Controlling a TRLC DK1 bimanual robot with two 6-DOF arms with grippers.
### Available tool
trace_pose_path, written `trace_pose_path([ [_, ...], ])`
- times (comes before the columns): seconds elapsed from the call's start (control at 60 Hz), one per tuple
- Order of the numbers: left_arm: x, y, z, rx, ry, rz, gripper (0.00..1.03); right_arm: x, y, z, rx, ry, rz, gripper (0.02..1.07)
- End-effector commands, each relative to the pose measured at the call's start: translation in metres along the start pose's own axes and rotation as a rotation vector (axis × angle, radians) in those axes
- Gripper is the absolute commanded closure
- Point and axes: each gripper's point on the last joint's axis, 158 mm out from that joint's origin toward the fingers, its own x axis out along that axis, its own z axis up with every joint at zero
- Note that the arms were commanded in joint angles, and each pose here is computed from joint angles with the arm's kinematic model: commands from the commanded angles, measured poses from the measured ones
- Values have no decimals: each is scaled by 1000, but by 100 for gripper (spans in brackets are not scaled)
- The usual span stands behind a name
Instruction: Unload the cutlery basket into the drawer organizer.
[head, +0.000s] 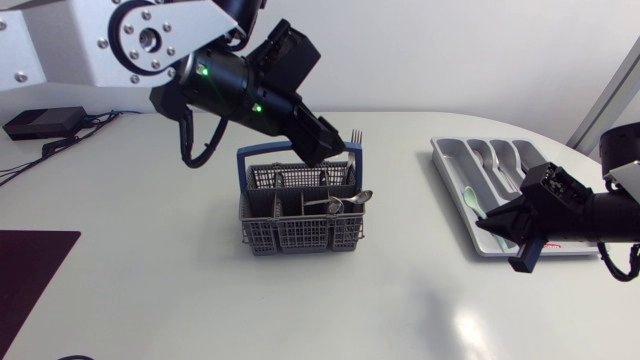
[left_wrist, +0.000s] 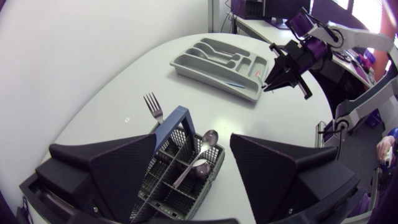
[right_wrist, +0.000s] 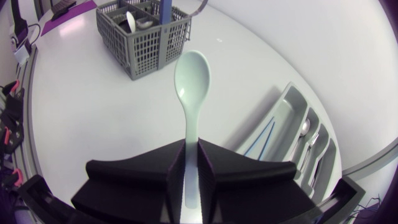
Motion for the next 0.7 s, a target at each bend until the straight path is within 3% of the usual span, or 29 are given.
trace_pose_path([
  [0.0, 1, -5, -9, 59, 10, -2, 20, 0, -12, -16, -68, 20, 8, 98],
  [0.25, 9, -8, -25, 83, 47, -15, 20, -9, -79, -65, -114, 82, -32, 98],
  [0.683, 20, -17, -33, 96, 75, -38, 20, -2, -154, -134, -170, 184, -70, 98],
])
